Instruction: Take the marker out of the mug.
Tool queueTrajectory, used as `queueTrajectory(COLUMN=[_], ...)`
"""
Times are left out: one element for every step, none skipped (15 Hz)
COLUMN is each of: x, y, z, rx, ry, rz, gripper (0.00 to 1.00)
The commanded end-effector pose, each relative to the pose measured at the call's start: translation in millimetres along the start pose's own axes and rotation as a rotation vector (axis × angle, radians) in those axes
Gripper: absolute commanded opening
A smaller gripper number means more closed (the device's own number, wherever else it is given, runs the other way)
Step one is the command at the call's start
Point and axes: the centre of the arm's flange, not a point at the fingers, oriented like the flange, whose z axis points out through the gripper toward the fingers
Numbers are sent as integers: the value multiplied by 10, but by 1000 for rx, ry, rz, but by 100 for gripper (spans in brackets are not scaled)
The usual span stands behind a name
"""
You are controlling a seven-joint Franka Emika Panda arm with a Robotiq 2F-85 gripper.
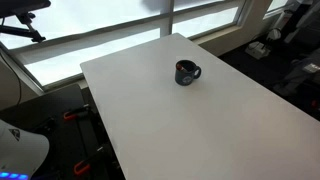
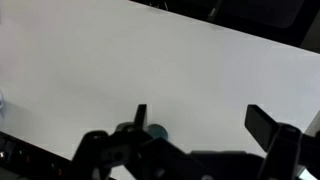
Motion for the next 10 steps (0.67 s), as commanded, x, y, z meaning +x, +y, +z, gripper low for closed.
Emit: queueTrajectory(x=[0,0,0,0,0,0,0,34,101,169], y=[0,0,0,1,1,0,0,20,85,156], z=[-1,-1,-1,-1,-1,-1,-1,-37,-92,-127], rx=[0,0,0,0,0,0,0,-5,8,22], ry=[0,0,0,0,0,0,0,-7,-17,-28], rz=[0,0,0,0,0,0,0,-11,-24,-28], gripper=[100,100,100,100,100,100,100,100,100,100])
